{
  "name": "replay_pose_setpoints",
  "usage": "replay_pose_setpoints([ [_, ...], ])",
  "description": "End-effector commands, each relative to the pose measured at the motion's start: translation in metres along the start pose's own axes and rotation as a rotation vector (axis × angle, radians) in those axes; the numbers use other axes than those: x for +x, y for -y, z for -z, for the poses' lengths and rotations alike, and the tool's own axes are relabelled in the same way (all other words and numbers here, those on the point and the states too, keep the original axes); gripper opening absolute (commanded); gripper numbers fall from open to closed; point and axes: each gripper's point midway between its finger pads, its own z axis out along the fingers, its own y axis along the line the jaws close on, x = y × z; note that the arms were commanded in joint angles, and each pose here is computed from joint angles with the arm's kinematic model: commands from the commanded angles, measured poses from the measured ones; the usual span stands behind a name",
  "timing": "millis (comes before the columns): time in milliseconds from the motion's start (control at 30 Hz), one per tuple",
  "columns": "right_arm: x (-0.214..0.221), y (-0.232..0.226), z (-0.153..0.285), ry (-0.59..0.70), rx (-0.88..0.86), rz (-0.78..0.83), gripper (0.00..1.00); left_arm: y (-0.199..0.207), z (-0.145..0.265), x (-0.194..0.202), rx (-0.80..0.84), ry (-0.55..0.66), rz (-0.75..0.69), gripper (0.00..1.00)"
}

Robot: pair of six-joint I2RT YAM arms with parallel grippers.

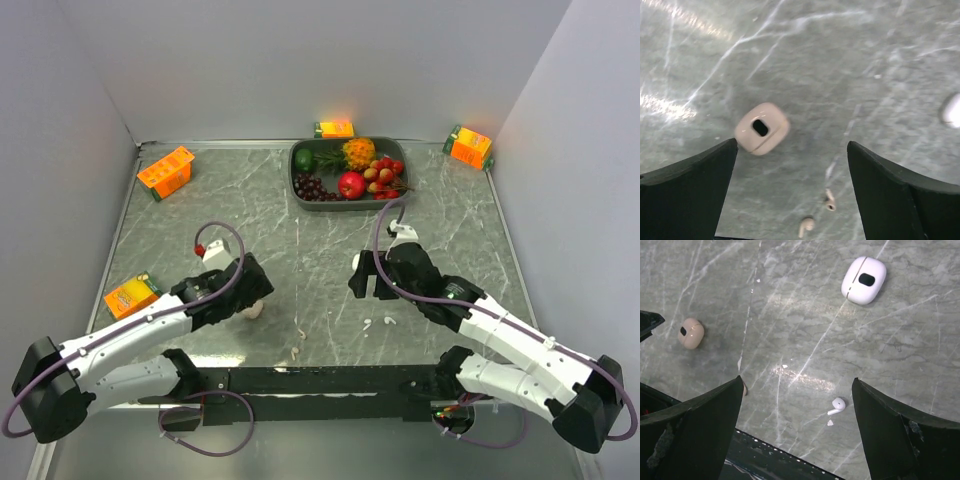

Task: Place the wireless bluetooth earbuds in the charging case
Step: Pick up the charging case at the center of the board.

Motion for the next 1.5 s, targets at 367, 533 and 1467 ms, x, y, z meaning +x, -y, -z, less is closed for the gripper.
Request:
replay_pose_setpoints([
  [367,0.005,-0.007,0.003,-0.033,-0.032,0.002,0.97,-0.033,-0.037,0.039,-0.031,-0.081,0.138,0.77],
  [533,0.004,-0.007,0.005,-0.021,-0.039,0.0,0.97,-0.025,-0.046,0.057,-0.014,-0.153,0.147,0.77],
  [1467,-0.007,-0.002,0.02,0.036,-0.031,0.022,0.98,0.045,-0.001,-0.01,0.101,0.027,-0.014,0.94],
])
